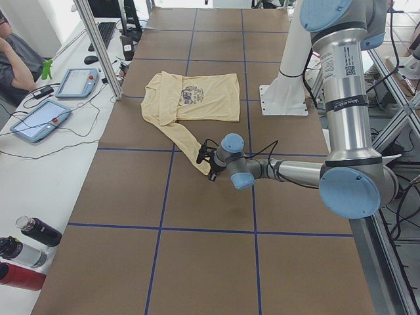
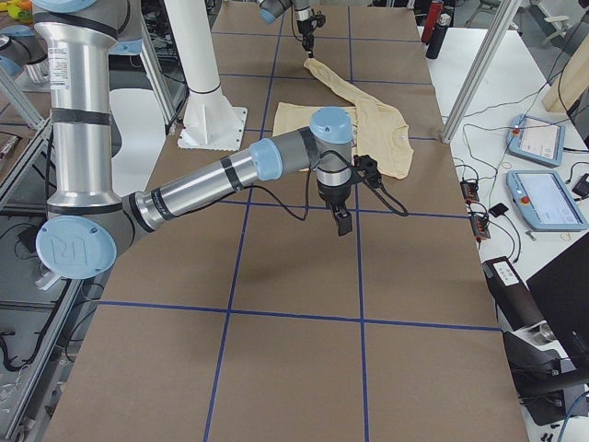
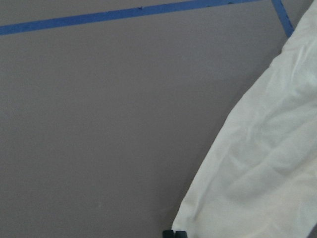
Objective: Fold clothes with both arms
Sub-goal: 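Carry the sleeve with the left gripper across the shirt toward the collar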
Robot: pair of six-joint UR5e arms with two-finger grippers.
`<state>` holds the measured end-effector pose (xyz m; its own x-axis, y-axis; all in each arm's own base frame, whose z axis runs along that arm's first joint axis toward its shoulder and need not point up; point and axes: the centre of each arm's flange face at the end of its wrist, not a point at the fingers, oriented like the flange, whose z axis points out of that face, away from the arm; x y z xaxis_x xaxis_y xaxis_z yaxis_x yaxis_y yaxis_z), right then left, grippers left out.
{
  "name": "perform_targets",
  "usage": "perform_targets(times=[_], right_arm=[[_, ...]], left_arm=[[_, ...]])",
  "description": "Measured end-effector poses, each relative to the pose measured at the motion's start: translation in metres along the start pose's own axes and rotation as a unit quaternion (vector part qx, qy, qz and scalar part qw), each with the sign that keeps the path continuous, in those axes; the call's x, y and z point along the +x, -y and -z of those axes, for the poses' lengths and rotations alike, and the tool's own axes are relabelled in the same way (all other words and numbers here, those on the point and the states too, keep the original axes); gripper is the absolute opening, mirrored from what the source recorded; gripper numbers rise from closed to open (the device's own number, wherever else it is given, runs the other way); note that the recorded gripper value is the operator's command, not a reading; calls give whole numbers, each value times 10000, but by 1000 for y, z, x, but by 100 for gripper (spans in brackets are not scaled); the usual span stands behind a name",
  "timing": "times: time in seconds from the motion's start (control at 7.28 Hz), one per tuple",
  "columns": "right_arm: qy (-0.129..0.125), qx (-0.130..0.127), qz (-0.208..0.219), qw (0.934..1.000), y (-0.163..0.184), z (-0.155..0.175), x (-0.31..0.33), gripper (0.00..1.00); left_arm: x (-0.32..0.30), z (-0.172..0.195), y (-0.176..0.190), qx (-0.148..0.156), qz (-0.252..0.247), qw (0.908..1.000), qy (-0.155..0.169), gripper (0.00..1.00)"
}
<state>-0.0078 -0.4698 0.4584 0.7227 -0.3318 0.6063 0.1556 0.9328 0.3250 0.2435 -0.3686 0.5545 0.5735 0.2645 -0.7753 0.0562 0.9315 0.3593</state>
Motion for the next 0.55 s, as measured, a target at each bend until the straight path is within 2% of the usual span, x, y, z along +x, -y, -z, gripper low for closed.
perform_targets(times=[0.27, 0.55], right_arm=[[0, -23, -21, 10000, -1, -2, 2, 100], [5, -24, -22, 10000, -1, -3, 2, 100]], left_arm=[[14, 35, 65, -24, -253, 9995, 209, 0], [83, 62, 165, -98, -255, 9981, 545, 0]])
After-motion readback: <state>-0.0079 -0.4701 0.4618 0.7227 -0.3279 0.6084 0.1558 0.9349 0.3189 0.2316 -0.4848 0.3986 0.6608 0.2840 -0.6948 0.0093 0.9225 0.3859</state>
